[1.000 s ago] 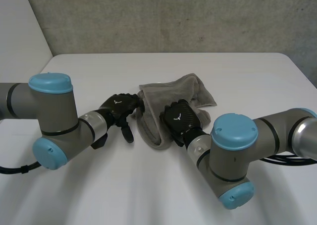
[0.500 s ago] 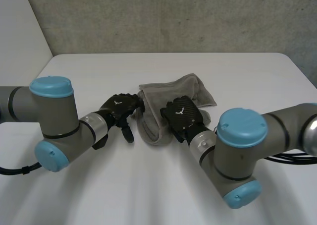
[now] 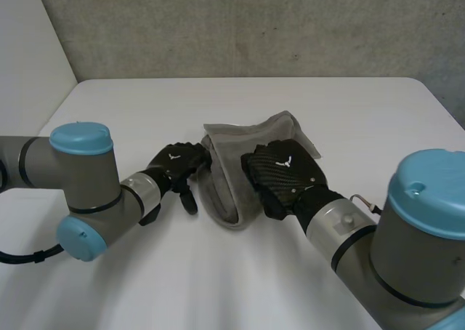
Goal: Fold the towel.
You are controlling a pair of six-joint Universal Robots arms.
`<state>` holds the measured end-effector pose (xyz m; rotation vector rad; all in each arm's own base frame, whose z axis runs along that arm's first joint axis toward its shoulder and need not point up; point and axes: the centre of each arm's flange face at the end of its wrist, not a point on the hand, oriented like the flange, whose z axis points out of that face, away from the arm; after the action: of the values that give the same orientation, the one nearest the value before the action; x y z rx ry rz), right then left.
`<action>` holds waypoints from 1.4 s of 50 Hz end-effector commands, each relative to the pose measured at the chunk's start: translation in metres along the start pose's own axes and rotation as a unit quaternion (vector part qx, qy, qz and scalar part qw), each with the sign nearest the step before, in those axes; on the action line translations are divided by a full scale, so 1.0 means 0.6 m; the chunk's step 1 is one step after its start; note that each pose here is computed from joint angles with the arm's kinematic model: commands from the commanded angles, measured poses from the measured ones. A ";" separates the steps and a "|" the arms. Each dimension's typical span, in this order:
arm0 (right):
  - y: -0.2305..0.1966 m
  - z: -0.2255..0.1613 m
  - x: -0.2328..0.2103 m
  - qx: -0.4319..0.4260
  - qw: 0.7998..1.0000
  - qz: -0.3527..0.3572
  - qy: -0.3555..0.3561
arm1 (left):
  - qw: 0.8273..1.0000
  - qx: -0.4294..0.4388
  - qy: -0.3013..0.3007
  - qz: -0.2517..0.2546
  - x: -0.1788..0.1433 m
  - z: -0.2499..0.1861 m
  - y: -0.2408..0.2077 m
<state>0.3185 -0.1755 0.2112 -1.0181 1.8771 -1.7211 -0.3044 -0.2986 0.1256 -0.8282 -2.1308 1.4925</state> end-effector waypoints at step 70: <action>0.068 0.020 0.028 -0.052 0.998 0.011 0.025 | 0.999 0.034 0.013 0.022 0.033 0.007 -0.014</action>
<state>0.3029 -0.1908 0.1704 -1.0022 2.0496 -1.6233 -0.3248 -0.2914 0.1171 -0.8769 -2.0662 1.5288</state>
